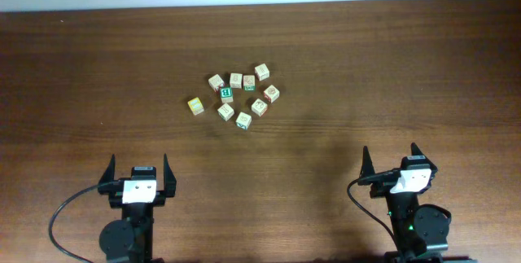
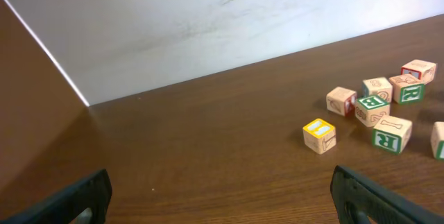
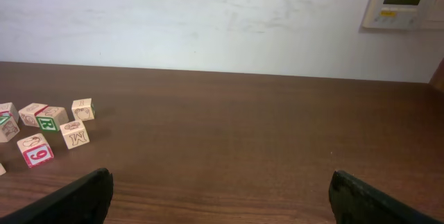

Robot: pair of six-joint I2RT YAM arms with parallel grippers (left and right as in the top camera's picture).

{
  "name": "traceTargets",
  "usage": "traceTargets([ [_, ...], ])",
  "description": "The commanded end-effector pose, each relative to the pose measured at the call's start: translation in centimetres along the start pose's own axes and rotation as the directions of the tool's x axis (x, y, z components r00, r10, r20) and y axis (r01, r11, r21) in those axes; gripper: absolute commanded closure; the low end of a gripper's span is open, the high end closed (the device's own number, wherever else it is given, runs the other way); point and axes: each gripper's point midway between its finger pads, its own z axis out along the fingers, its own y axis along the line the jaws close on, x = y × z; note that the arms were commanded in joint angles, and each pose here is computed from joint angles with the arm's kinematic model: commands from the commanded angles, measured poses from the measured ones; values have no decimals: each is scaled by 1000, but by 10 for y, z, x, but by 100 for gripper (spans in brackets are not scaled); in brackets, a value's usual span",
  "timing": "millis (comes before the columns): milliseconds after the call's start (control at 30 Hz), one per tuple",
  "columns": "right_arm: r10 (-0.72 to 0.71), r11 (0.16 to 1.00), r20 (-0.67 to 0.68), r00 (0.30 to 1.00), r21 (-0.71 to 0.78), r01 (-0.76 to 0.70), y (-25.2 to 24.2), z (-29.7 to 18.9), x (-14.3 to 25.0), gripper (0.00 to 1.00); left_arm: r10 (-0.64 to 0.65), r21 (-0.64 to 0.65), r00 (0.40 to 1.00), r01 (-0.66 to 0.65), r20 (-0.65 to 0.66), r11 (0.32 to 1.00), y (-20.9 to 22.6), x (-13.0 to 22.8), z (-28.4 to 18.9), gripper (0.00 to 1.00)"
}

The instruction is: Rotate 5 blocks

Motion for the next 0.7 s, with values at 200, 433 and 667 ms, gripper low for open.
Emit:
traceTargets([
  [200,49,999,-2,999,5,-49,-1,0,3,1,28,-58,999,-25,45,998,10,-10,-1,1],
  [433,55,997,45,997,-63,-52,10,-1,-10,1,25,169,988,-51,150,984,-29,-29,-5,1],
  [667,65,993,145,987,-108,-49,15,-13,-64,1,-22,142,973,-11,228,990,-20,-55,-6,1],
])
